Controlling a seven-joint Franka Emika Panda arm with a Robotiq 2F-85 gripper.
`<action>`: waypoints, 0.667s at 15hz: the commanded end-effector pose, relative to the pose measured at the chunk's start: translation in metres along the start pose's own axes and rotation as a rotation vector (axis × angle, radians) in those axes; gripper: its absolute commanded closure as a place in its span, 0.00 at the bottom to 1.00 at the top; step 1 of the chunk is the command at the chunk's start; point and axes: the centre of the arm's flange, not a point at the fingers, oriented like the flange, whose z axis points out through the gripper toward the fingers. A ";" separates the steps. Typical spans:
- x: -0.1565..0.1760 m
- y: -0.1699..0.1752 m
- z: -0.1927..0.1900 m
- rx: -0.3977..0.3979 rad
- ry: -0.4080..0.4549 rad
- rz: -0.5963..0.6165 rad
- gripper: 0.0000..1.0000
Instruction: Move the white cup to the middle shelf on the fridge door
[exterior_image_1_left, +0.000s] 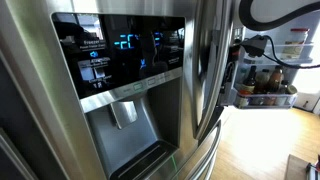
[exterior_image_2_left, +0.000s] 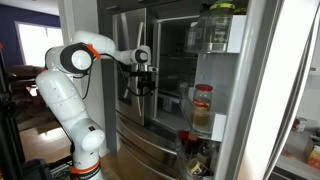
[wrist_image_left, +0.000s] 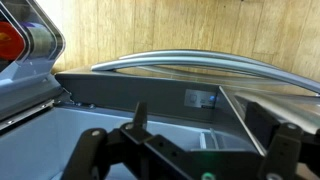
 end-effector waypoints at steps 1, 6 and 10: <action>0.000 0.000 0.000 0.000 0.000 0.000 0.00; 0.000 0.000 0.000 0.000 0.000 0.000 0.00; -0.029 0.041 0.020 0.011 -0.040 0.118 0.00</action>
